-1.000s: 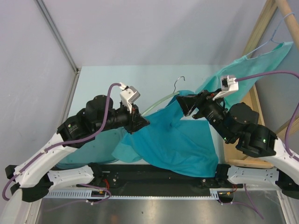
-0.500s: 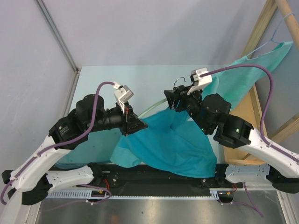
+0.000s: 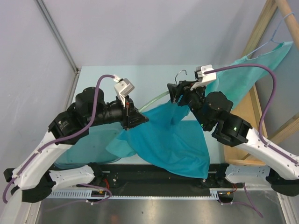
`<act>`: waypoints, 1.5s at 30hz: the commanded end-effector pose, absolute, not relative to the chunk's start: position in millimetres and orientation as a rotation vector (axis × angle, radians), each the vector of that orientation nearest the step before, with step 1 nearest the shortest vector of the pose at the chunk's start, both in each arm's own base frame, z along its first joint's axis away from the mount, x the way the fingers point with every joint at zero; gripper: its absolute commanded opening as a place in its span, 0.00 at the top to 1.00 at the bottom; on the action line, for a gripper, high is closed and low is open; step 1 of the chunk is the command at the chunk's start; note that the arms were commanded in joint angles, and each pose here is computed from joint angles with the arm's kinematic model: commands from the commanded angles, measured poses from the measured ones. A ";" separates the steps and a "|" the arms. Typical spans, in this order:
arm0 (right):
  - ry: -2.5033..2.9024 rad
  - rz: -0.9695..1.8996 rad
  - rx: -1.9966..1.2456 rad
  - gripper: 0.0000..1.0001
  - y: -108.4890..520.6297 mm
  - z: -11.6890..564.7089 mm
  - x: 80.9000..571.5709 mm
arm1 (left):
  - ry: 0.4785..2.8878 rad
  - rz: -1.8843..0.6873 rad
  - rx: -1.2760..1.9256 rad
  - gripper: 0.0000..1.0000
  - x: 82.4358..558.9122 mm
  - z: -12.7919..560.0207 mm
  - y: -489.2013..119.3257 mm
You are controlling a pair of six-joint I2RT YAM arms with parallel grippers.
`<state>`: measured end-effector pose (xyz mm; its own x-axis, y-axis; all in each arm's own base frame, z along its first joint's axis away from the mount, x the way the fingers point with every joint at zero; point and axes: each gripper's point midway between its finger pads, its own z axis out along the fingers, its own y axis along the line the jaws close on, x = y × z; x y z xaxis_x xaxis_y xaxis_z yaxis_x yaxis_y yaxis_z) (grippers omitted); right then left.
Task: Remove the t-shirt from the hanger
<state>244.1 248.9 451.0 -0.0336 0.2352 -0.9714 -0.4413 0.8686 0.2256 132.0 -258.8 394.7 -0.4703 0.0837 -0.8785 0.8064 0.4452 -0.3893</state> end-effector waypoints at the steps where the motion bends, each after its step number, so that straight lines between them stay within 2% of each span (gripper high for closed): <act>1: 1.473 0.595 -0.125 0.45 238.5 465.6 252.4 | 1.601 -1.087 0.822 1.00 138.0 449.4 -262.8; 8: 1.466 0.628 -0.116 0.59 243.4 468.0 276.3 | 1.498 -0.994 0.874 1.00 158.7 477.7 -261.6; 9: 1.463 0.640 -0.116 0.65 244.6 469.9 277.2 | 1.484 -0.998 0.886 1.00 159.3 480.6 -263.3; 11: 1.452 0.641 -0.107 0.70 243.5 474.2 279.7 | 1.479 -0.990 0.905 1.00 164.3 481.9 -268.4; 12: 1.447 0.641 -0.104 0.78 243.7 476.4 280.2 | 1.464 -0.973 0.917 1.00 164.7 488.0 -267.0; 14: 1.430 0.648 -0.090 0.87 242.6 482.3 280.5 | 1.485 -0.928 0.912 1.00 177.2 486.6 -269.6; 15: 1.424 0.641 -0.077 0.97 240.8 485.3 281.7 | 1.473 -0.905 0.906 1.00 179.3 493.0 -266.6; 16: 1.422 0.640 -0.065 1.00 239.5 486.9 282.4 | 1.474 -0.889 0.900 1.00 183.0 493.9 -266.5; 20: 1.414 0.624 -0.018 1.00 234.9 493.8 281.6 | 1.489 -0.877 0.856 0.99 193.6 494.2 -268.4; 21: 1.419 0.589 0.023 1.00 228.5 493.3 283.6 | 1.496 -0.883 0.849 0.97 194.0 492.1 -269.3; 22: 1.415 0.578 0.043 1.00 226.2 496.0 282.0 | 1.496 -0.889 0.838 0.84 194.3 492.0 -269.1; 25: 1.426 0.518 0.112 1.00 217.5 495.5 278.1 | 1.530 -0.907 0.769 0.59 198.8 482.2 -269.0; 26: 1.431 0.513 0.130 1.00 215.9 495.0 277.8 | 1.545 -0.921 0.754 0.47 199.4 475.8 -270.3; 29: 1.455 0.484 0.159 1.00 210.5 489.8 275.2 | 1.546 -0.936 0.728 0.29 195.2 470.2 -266.3; 31: 1.478 0.459 0.184 1.00 205.3 484.5 274.7 | 1.525 -0.933 0.712 0.22 189.1 474.4 -258.1; 34: 1.496 0.439 0.222 1.00 194.9 480.9 271.3 | 1.522 -0.901 0.679 0.17 182.8 472.0 -242.2; 40: 1.509 0.412 0.282 1.00 168.7 475.1 261.3 | 1.561 -0.795 0.580 0.13 174.0 439.1 -202.6; 45: 1.501 0.435 0.301 1.00 151.8 469.1 249.7 | 1.645 -0.744 0.558 0.10 178.8 391.4 -196.0</act>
<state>264.0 180.8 445.3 -0.0486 0.3242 -0.9447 -0.1128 0.9380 0.3277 165.1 -200.7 414.8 -0.1673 -0.0368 -0.9852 0.7681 0.6217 -0.1536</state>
